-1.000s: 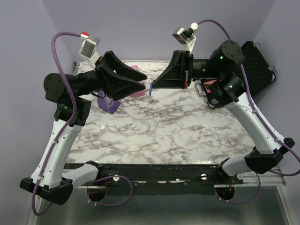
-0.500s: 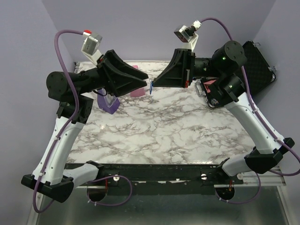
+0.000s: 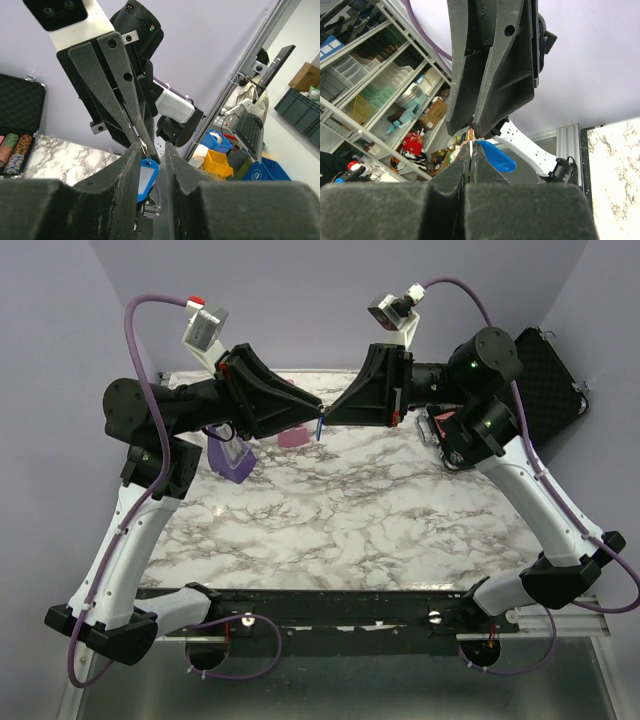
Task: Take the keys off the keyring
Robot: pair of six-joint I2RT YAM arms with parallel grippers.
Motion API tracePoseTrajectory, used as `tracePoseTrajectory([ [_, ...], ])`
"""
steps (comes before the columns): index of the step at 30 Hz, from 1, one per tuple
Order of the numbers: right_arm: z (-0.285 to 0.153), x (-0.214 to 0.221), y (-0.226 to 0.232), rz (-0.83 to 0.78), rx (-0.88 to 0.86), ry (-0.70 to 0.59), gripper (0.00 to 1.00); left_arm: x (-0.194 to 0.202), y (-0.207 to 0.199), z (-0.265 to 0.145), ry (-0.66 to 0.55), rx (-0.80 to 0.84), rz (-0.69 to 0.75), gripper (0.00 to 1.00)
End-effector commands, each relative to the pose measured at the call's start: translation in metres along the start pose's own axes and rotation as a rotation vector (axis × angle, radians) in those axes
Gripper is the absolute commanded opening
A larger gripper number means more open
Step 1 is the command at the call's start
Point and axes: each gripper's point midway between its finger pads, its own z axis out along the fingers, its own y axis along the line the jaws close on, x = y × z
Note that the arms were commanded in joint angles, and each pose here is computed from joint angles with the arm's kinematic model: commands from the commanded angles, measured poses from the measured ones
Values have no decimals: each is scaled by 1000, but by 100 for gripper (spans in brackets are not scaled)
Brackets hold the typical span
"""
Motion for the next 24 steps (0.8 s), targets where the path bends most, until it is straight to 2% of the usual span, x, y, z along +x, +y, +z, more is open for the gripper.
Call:
tracePoseTrajectory([
  [1, 3, -1, -1, -13, -12, -4, 1, -1, -4, 2, 8, 0, 30, 31],
  [6, 4, -1, -3, -11, -13, -3, 1, -1, -1, 4, 18, -11, 28, 25],
  [12, 4, 1, -7, -1, -10, 5, 1, 2, 2, 5, 39, -37, 36, 0],
  [24, -1, 20, -25, 45, 77, 87, 1, 26, 17, -3, 163, -131, 44, 0],
])
